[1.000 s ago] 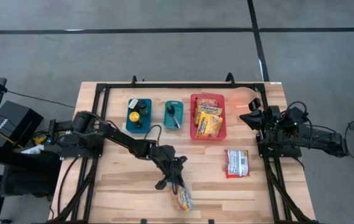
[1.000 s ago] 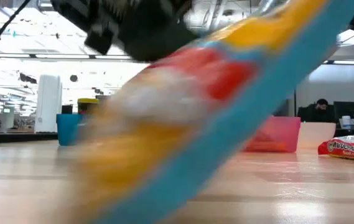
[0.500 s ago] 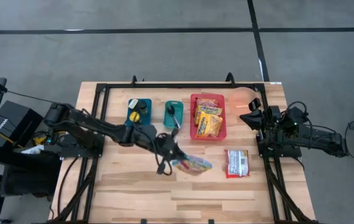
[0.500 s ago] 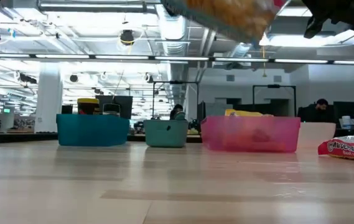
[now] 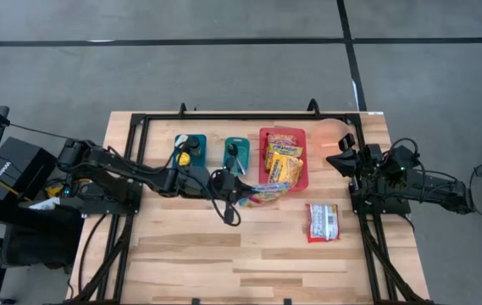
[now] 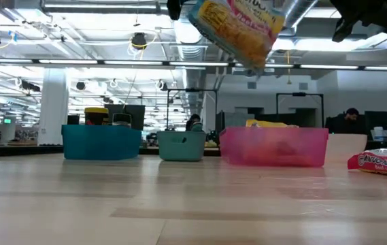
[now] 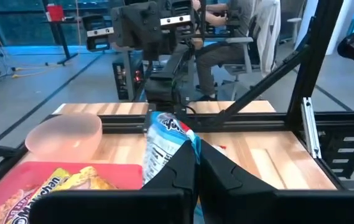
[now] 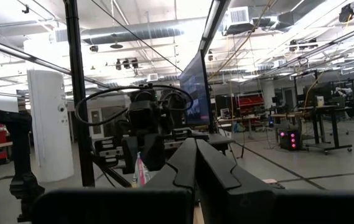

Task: Pick & Place Food Item
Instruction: Put the light blue noodle pack into the red bin

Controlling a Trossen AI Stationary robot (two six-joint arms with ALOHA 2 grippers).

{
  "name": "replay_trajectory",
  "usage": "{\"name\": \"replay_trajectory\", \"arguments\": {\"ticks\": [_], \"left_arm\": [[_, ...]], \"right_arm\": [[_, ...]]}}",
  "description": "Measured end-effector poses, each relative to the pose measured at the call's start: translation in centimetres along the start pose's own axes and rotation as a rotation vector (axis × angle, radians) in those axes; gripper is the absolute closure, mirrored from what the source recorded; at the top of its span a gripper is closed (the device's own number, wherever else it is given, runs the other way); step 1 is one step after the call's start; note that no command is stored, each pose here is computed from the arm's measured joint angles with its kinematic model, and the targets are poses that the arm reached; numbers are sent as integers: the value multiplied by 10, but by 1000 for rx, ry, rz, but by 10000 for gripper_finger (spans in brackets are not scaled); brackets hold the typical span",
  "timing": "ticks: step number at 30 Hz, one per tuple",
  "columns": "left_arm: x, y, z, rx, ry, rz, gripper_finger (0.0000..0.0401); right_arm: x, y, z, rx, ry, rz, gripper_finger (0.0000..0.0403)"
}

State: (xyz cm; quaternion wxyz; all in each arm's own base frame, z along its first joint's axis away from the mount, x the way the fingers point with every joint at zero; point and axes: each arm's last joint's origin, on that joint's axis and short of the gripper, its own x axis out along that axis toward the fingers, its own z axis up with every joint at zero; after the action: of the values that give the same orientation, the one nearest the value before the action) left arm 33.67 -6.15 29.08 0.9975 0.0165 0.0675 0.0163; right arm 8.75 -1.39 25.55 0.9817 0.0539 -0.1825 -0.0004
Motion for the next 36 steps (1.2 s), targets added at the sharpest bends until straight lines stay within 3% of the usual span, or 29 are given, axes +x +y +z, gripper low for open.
{"name": "replay_trajectory", "arguments": {"ticks": [24, 32, 36], "left_arm": [[4, 27, -12, 66, 121, 86, 401], [4, 28, -13, 67, 133, 83, 401], [4, 28, -13, 67, 133, 83, 401]], "right_arm": [[0, 1, 5, 5, -48, 10, 401], [0, 1, 9, 139, -97, 13, 401], [6, -2, -3, 193, 10, -30, 401]]}}
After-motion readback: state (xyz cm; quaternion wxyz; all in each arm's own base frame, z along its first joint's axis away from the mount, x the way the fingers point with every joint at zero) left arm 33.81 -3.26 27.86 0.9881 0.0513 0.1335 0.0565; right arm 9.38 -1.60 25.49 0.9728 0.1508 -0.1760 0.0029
